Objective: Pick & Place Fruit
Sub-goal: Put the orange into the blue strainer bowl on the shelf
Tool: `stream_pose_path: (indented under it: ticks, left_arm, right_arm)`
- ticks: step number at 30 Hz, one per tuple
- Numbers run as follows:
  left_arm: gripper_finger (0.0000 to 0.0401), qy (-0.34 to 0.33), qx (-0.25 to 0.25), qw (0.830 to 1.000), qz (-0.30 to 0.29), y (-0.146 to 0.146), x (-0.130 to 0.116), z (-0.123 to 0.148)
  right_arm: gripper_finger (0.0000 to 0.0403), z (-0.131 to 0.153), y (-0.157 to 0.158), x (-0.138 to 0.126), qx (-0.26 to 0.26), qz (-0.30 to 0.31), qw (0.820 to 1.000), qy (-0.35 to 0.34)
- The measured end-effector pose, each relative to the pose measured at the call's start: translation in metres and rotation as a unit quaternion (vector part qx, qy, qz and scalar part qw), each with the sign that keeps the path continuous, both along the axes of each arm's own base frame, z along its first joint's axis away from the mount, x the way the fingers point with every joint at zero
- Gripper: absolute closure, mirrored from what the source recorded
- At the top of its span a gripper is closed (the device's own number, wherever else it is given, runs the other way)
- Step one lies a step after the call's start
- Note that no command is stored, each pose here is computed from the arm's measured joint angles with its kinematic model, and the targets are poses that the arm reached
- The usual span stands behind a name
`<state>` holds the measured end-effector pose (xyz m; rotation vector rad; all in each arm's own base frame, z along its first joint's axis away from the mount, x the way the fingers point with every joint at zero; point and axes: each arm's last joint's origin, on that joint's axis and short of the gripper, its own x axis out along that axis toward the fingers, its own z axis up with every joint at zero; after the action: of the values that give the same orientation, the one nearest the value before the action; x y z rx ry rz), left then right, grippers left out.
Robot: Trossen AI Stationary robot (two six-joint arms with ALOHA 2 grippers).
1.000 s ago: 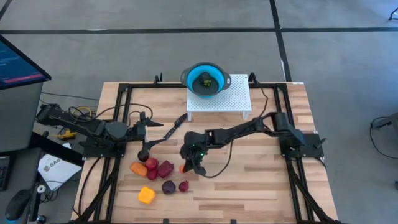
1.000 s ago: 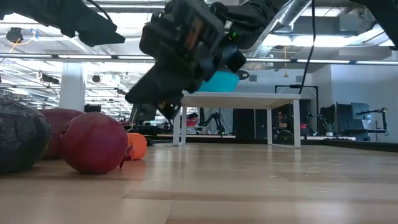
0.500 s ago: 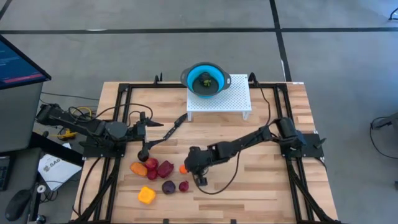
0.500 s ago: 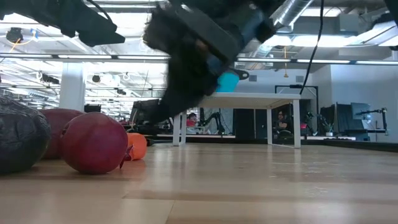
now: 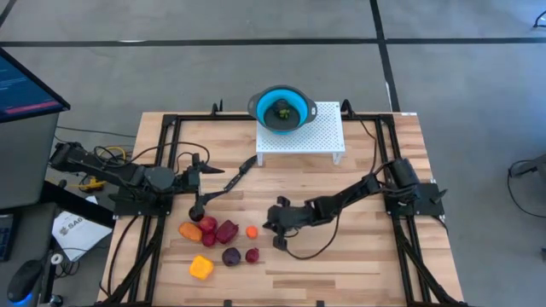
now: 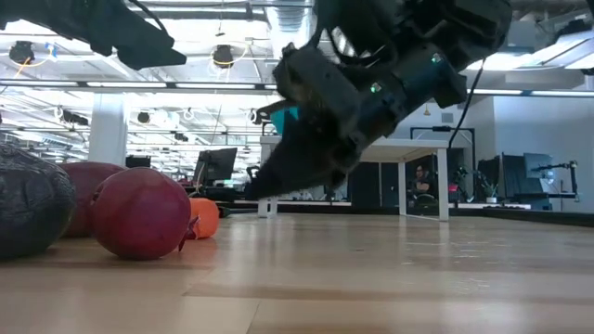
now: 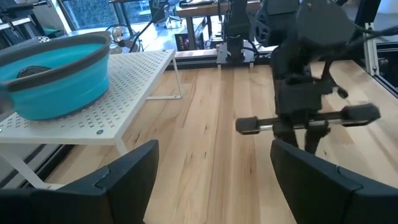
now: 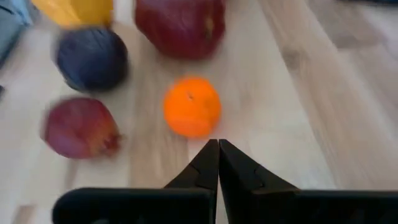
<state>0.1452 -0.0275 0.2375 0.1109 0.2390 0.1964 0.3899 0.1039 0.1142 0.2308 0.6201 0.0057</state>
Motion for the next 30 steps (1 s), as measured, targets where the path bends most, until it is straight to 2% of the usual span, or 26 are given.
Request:
stream_pose_path:
  ticks: [4, 9, 12, 15, 20, 30]
  left_arm:
    - [0.01, -0.003, -0.001, 1.0, 0.0, 0.0, 0.0, 0.001]
    - [0.01, -0.004, -0.001, 1.0, 0.0, 0.0, 0.0, 0.001]
    - [0.01, -0.004, -0.001, 1.0, 0.0, 0.0, 0.0, 0.001]
    - [0.01, -0.006, -0.002, 1.0, 0.0, 0.0, 0.0, 0.001]
    - [0.01, -0.007, -0.002, 1.0, 0.0, 0.0, 0.0, 0.001]
    - [0.01, -0.011, -0.003, 1.0, 0.002, 0.0, 0.001, 0.002]
  right_arm:
    - [0.0348, 0.002, -0.004, 0.002, -0.034, 0.023, 0.999, -0.015]
    - [0.0229, 0.005, -0.009, 0.006, -0.072, 0.045, 0.996, -0.037]
    - [0.0153, -0.001, -0.008, 0.01, -0.076, 0.054, 0.994, -0.057]
    - [0.0108, -0.01, -0.003, 0.016, -0.069, 0.058, 0.993, -0.083]
    - [0.0096, -0.017, 0.001, 0.029, -0.069, 0.062, 0.992, -0.087]
    - [0.0139, -0.022, -0.003, 0.034, -0.098, 0.076, 0.989, -0.083]
